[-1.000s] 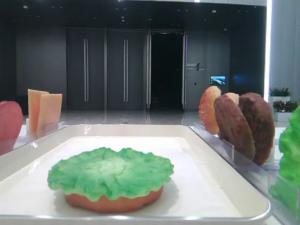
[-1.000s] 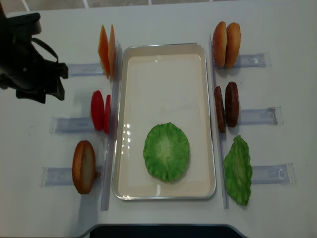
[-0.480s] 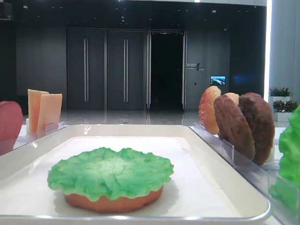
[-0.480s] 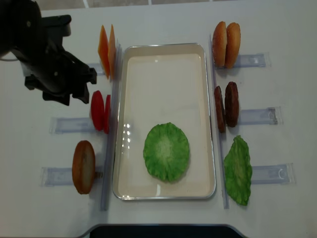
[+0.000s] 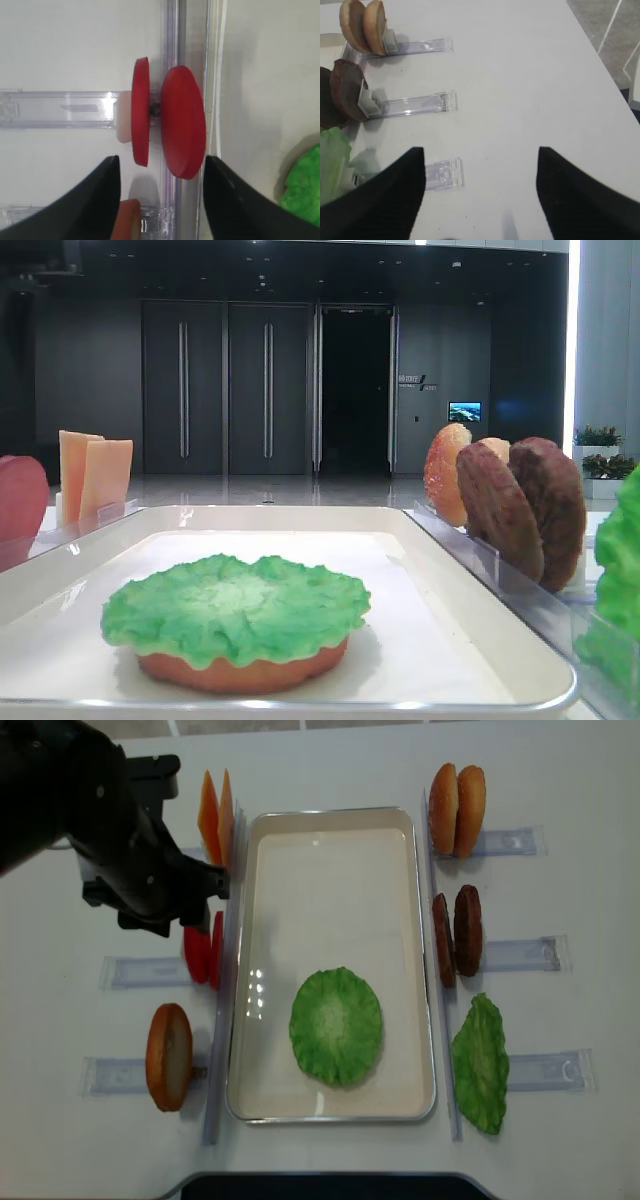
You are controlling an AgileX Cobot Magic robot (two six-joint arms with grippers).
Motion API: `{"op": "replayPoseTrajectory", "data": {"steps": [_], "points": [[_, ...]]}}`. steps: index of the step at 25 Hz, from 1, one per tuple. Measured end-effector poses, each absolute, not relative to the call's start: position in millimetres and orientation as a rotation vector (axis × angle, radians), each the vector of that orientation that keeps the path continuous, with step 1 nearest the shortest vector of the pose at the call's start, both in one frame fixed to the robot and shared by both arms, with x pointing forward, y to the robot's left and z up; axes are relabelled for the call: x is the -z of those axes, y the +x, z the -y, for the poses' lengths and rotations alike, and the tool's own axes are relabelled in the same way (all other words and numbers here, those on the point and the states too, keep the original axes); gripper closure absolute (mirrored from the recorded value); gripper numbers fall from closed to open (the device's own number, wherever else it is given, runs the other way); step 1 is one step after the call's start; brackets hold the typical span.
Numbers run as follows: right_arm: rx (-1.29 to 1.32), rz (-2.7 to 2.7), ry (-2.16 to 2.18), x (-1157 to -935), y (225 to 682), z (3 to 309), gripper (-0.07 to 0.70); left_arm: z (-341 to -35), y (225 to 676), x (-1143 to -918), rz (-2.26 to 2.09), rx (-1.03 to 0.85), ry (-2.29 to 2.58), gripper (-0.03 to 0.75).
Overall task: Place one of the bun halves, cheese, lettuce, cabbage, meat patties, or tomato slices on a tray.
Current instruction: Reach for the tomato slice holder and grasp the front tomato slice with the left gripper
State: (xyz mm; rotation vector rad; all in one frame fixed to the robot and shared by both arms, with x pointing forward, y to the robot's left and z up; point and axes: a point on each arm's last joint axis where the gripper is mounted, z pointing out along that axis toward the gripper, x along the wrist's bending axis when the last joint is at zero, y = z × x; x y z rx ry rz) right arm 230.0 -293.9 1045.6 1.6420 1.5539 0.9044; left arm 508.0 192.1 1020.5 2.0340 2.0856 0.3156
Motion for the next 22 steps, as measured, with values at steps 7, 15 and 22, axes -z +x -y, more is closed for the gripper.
{"op": "replayPoseTrajectory", "data": {"steps": [7,15,22], "points": [[-0.904,-1.554,1.642,-1045.6,230.0,293.9,0.15,-175.6,502.7,-1021.2,-2.053,-0.318,2.028,0.307],[-0.904,-1.554,1.642,-1045.6,230.0,293.9,0.15,-166.6,499.0,-1021.9,-2.062,-0.347,2.001,0.307],[-0.904,-1.554,1.642,-1045.6,230.0,293.9,0.15,-167.0,501.2,-1019.0,-2.086,-0.373,1.986,0.307]]}}
